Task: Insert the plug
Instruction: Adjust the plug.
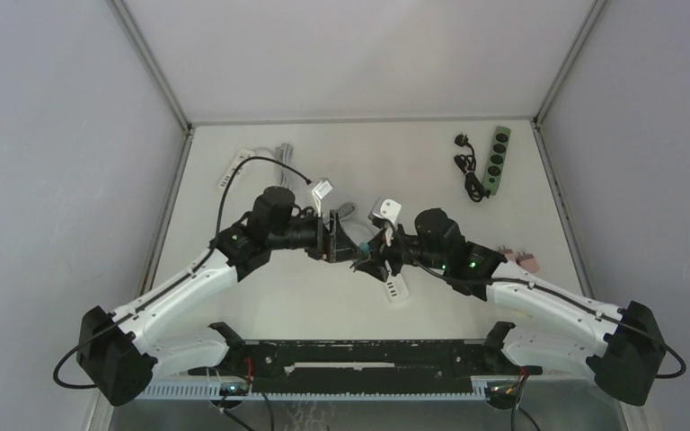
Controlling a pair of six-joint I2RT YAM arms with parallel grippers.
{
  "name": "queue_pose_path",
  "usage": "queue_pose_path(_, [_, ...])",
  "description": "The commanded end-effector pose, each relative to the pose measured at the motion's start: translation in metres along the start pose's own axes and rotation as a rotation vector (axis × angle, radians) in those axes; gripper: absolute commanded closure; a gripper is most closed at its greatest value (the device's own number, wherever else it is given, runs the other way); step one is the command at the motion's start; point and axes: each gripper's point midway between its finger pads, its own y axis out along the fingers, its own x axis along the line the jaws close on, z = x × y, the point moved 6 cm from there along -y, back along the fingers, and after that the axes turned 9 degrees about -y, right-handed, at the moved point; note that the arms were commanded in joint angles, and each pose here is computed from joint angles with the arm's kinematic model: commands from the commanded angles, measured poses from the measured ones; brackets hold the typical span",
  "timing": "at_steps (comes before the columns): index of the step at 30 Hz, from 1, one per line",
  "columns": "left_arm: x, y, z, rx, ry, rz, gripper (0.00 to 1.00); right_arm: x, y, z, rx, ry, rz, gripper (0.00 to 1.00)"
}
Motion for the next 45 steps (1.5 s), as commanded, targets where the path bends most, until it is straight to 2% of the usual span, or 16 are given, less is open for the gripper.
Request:
queue_pose_path(1, [-0.026, -0.003, -0.011, -0.01, 0.06, 0.094, 0.27, 0.002, -0.001, -0.031, -0.093, -0.055, -0.027, 0.59])
queue_pose_path(12, [-0.023, 0.004, -0.004, 0.037, 0.067, 0.097, 0.42, 0.004, 0.0, -0.033, -0.093, -0.066, -0.052, 0.59])
queue_pose_path(22, [-0.024, 0.003, -0.002, 0.056, 0.118, 0.115, 0.75, 0.002, 0.0, -0.032, -0.086, -0.068, -0.043, 0.58])
queue_pose_path(25, [-0.025, 0.001, -0.002, 0.049, 0.141, 0.119, 0.87, 0.002, 0.0, -0.033, -0.091, -0.071, -0.045, 0.52])
queue_pose_path(28, [-0.027, -0.002, -0.005, 0.032, 0.18, 0.12, 0.93, 0.002, -0.001, -0.034, -0.092, -0.072, -0.051, 0.41])
queue_pose_path(36, [-0.035, -0.005, -0.025, -0.044, 0.361, 0.121, 1.0, -0.002, -0.017, -0.031, -0.074, -0.05, -0.082, 0.16])
queue_pose_path(39, [-0.041, -0.006, -0.03, -0.07, 0.449, 0.159, 1.0, -0.004, -0.029, -0.031, -0.08, -0.042, -0.103, 0.12])
queue_pose_path(45, [-0.054, -0.013, -0.027, -0.052, 0.638, 0.304, 0.99, -0.006, -0.042, -0.034, -0.1, -0.021, -0.153, 0.13])
